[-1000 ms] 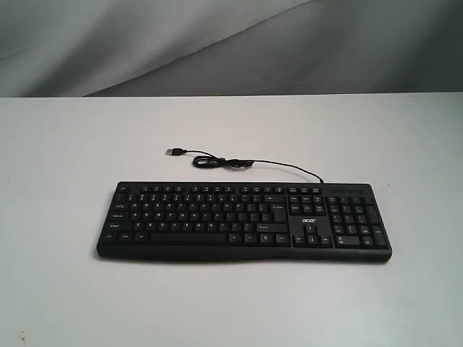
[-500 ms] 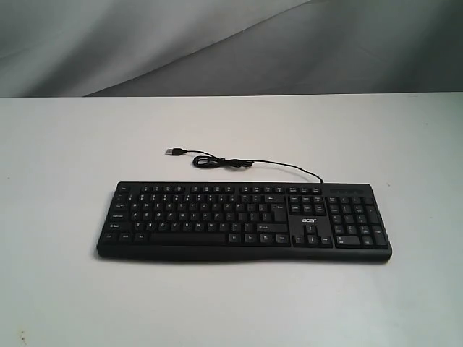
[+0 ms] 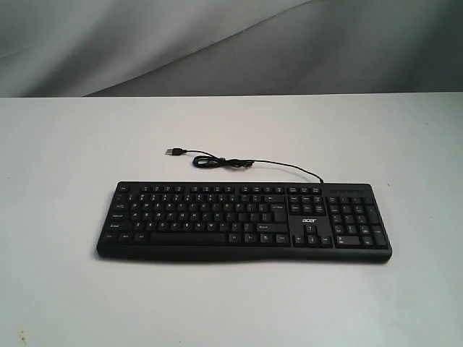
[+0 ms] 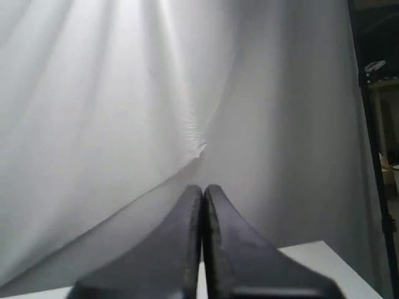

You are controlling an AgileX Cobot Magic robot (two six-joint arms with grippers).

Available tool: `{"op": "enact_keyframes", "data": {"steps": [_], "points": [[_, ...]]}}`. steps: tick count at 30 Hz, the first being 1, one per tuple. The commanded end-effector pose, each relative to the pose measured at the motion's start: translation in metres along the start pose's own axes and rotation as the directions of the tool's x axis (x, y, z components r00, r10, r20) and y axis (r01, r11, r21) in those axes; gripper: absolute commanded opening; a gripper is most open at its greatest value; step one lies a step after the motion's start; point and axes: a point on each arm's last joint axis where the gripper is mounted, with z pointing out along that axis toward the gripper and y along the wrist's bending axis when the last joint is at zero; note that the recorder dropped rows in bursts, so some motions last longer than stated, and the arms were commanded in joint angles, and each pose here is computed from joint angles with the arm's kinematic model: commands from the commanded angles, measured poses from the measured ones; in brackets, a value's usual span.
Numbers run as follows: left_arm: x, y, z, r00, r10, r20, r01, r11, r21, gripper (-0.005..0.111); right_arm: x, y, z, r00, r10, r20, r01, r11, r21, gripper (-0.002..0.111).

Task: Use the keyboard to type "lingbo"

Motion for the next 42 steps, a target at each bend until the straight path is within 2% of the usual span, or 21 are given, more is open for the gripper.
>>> {"op": "enact_keyframes", "data": {"steps": [1,6,10,14,17,21,23,27,32,35,38,42], "points": [[0.001,0.000,0.000,1.000,-0.012,0.003,0.012,1.000,0.001,0.001,-0.042,0.008,0.001,0.999,0.009,0.046,-0.008,0.999,-0.032,0.000],[0.001,0.000,0.000,1.000,-0.012,0.003,0.012,1.000,0.001,0.001,-0.085,0.021,0.032,0.987,-0.066,-0.144,0.055,0.996,-0.074,0.000],[0.001,0.000,0.000,1.000,-0.012,0.003,0.012,1.000,0.001,0.001,-0.103,0.032,0.072,0.914,-0.121,-0.388,0.068,0.987,-0.146,0.000],[0.001,0.000,0.000,1.000,-0.012,0.003,0.012,1.000,0.001,0.001,-0.084,0.046,0.110,0.760,-0.046,-0.648,-0.107,0.975,-0.194,0.000],[0.001,0.000,0.000,1.000,-0.012,0.003,0.012,1.000,0.001,0.001,-0.058,0.058,0.125,0.633,-0.038,-0.774,-0.208,0.954,-0.217,0.000],[0.001,0.000,0.000,1.000,-0.012,0.003,0.012,1.000,0.001,0.001,-0.024,0.073,0.135,0.444,-0.118,-0.888,-0.257,0.933,-0.253,0.000],[0.001,0.000,0.000,1.000,-0.012,0.003,0.012,1.000,0.001,0.001,-0.010,0.078,0.141,0.396,-0.137,-0.908,-0.266,0.929,-0.256,0.000],[0.001,0.000,0.000,1.000,-0.012,0.003,0.012,1.000,0.001,0.001,0.007,0.081,0.156,0.391,-0.118,-0.913,-0.257,0.938,-0.231,0.000],[0.001,0.000,0.000,1.000,-0.012,0.003,0.012,1.000,0.001,0.001,0.020,0.086,0.172,0.390,0.014,-0.921,-0.334,0.934,-0.128,0.000],[0.001,0.000,0.000,1.000,-0.012,0.003,0.012,1.000,0.001,0.001,0.031,0.088,0.182,0.409,0.040,-0.912,-0.350,0.929,-0.117,0.000],[0.001,0.000,0.000,1.000,-0.012,0.003,0.012,1.000,0.001,0.001,0.044,0.096,0.187,0.399,-0.022,-0.917,-0.384,0.904,-0.189,0.000],[0.001,0.000,0.000,1.000,-0.012,0.003,0.012,1.000,0.001,0.001,0.061,0.124,0.187,0.377,-0.145,-0.915,-0.430,0.847,-0.311,0.000]]}}
